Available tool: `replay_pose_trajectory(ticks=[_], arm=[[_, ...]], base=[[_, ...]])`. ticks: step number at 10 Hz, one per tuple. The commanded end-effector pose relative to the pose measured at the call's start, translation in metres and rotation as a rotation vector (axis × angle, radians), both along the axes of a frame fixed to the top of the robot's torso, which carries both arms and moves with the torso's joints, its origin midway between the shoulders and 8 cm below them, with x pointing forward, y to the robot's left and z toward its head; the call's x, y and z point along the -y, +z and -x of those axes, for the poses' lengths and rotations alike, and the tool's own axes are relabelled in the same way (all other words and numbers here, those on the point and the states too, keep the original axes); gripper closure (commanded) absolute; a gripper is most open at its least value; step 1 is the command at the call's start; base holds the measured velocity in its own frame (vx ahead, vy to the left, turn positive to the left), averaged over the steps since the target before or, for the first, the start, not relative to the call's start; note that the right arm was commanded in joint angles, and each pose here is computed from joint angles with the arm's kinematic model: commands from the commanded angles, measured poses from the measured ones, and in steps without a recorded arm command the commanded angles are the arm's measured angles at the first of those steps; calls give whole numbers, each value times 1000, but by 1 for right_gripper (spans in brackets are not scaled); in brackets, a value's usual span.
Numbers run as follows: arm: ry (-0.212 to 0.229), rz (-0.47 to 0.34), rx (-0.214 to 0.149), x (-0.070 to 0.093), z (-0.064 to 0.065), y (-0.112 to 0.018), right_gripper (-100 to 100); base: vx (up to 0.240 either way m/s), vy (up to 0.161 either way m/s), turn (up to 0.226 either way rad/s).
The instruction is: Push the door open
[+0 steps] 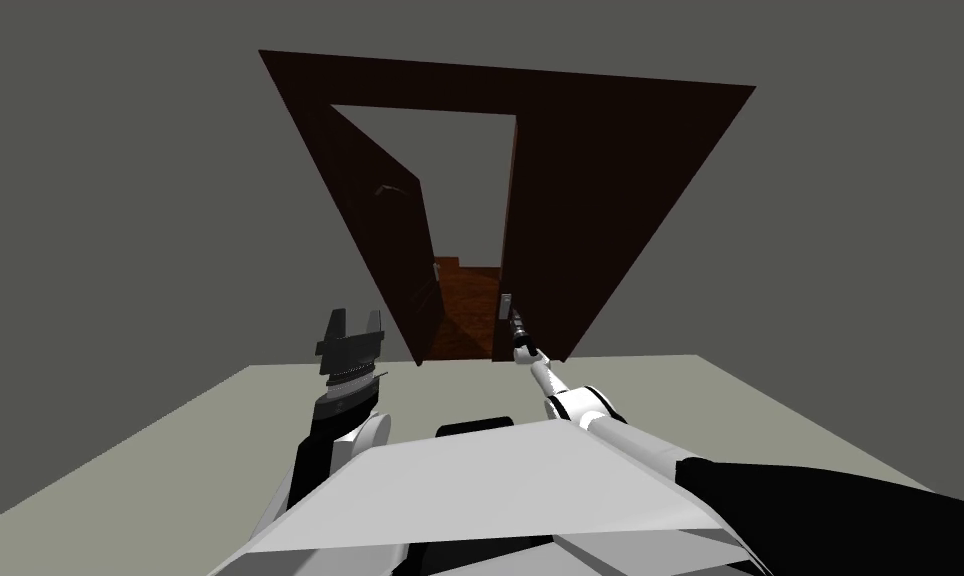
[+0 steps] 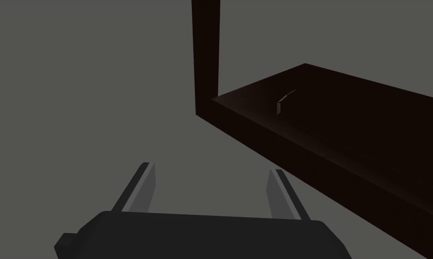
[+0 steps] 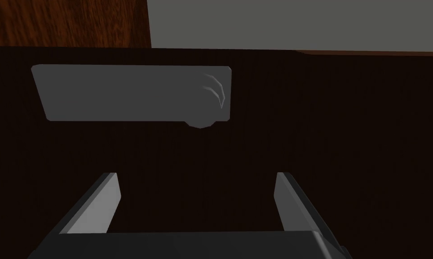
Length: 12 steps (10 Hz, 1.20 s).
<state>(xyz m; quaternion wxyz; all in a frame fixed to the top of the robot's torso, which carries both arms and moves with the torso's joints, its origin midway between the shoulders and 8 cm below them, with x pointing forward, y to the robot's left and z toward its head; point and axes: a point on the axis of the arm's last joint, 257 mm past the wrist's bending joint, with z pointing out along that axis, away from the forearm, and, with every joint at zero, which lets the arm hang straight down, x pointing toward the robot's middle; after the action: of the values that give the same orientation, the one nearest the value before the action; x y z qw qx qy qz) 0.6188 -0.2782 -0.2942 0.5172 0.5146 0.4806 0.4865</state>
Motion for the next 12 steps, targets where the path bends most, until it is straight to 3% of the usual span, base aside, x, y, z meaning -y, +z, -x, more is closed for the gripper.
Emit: replay_pose_trajectory(ticks=[1, 10, 11, 12], arm=[[-3, 0, -1, 2, 0, 0, -100], [-20, -1, -4, 12, 1, -1, -100], [-20, -1, -4, 12, 1, -1, 100], [-20, -1, -4, 12, 1, -1, 100]], base=[[114, 16, 28], [179, -20, 21], [-10, 0, -4], [-22, -1, 8]])
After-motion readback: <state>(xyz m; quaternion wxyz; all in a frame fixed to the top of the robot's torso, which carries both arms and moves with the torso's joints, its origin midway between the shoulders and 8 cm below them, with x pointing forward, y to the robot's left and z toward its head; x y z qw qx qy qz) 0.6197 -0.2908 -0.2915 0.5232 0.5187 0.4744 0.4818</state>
